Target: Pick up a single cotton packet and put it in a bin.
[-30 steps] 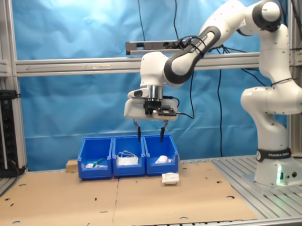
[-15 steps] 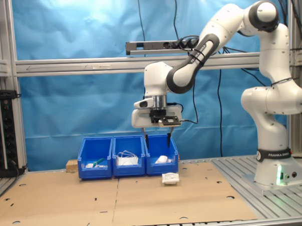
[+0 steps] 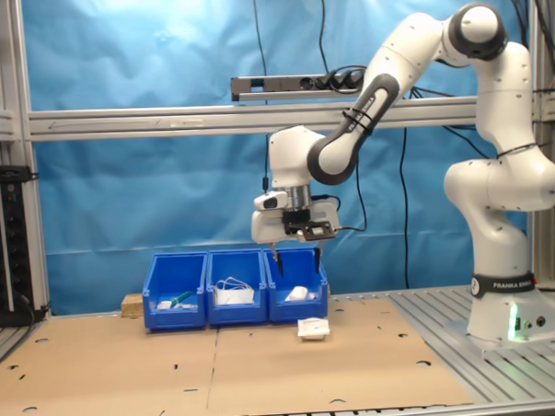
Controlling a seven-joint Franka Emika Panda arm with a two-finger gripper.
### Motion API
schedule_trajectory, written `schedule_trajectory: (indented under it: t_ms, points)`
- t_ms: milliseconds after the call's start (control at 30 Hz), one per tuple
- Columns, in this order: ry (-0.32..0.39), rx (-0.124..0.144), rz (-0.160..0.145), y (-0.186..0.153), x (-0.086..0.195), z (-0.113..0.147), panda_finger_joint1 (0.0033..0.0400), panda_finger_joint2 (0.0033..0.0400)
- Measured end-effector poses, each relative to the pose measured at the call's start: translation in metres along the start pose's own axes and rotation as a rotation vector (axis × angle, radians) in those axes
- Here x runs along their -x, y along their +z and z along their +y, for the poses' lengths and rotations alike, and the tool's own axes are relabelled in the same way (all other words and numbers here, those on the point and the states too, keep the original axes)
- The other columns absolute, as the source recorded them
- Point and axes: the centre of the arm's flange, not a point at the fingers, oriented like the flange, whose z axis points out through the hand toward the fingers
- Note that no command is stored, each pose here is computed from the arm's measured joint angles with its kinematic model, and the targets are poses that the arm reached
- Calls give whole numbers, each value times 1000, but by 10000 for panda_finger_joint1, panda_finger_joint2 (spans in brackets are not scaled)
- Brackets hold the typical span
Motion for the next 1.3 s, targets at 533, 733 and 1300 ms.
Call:
schedule_trajectory:
  t_ms: [533,733,1300]
  points:
    - [23,-28,-115,54,35,-6,400,400]
    - [19,-22,-132,61,36,-7,400,400]
    - [9,5,-198,76,34,4,400,400]
